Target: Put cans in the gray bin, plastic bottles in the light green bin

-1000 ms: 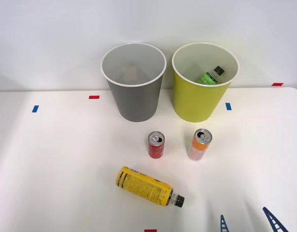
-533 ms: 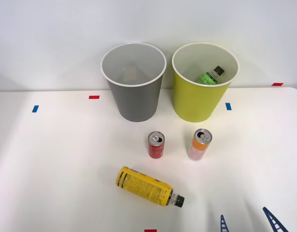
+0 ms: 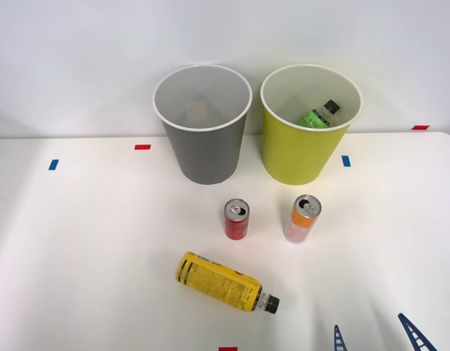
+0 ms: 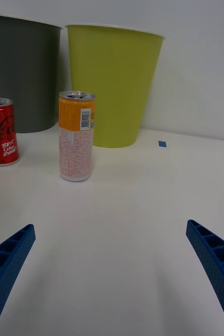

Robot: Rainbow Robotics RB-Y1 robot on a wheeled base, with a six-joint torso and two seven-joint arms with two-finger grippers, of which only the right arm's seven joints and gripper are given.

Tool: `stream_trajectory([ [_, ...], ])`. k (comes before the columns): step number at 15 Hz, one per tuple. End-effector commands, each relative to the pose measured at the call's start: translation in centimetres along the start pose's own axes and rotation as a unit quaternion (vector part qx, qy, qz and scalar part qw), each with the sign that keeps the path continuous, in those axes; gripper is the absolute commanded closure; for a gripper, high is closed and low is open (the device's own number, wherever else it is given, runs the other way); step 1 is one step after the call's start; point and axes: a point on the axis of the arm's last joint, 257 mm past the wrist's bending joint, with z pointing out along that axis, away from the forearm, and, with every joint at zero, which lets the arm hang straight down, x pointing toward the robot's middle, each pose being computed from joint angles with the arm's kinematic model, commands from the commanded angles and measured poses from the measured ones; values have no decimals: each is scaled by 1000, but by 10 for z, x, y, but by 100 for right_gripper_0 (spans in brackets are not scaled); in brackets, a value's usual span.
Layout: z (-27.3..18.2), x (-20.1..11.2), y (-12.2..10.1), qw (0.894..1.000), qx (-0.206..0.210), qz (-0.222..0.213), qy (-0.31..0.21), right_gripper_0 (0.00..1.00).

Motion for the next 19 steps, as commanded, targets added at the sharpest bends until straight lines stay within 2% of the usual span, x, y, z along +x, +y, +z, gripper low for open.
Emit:
stream_trajectory([
  [1,0,0,0,1000,0,0,0,0],
  [19,0,0,0,1000,0,0,0,0],
])
